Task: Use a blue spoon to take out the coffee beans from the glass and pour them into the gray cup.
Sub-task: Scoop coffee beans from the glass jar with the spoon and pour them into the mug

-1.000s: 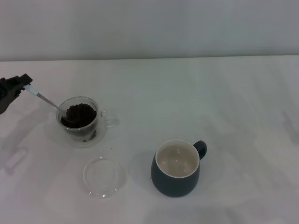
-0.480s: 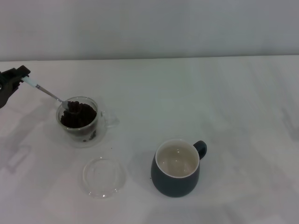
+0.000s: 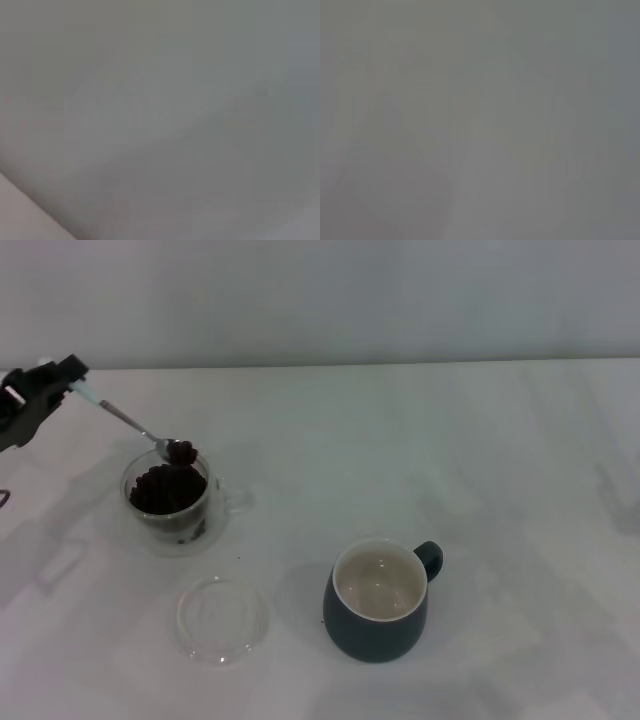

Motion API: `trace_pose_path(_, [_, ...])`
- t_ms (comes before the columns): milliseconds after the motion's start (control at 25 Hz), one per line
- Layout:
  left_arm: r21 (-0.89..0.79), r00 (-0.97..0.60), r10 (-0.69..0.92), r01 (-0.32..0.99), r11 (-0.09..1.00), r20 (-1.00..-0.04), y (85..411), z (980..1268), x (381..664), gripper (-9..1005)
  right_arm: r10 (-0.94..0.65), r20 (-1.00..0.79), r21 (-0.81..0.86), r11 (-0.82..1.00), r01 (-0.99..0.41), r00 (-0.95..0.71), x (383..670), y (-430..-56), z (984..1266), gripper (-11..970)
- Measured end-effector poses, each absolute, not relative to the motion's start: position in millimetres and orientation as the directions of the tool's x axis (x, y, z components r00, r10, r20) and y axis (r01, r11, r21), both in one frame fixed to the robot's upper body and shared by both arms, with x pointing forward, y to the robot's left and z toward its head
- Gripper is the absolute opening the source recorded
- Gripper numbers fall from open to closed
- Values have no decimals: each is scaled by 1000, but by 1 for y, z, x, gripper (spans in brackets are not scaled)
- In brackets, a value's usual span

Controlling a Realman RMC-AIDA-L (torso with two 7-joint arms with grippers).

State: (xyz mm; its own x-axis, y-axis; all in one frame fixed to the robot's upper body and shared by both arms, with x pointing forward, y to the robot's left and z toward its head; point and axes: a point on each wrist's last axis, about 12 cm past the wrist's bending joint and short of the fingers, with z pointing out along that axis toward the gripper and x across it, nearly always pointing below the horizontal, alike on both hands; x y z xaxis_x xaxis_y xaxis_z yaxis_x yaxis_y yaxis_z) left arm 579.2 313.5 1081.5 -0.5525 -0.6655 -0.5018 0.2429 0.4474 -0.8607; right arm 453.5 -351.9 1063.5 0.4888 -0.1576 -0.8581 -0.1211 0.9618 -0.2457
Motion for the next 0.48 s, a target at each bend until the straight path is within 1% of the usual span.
trace_pose_path(80, [-861,-552,-666,243,447,-502,314,1081,579,127,-155,-855,-246,961,-125,495,456,-351,1065,584])
trace_pose_path(280, [-855,-613,-602,294,428,-512,285,1087,589,127,-151,-854,-247,960,-132,498,461,-349,1066,584])
trace_pose_path(480, [-860,-671,-548,313,402,-500,265,1090,594,127,-152,-860,-249,958,-140,486,464,-347,1065,584])
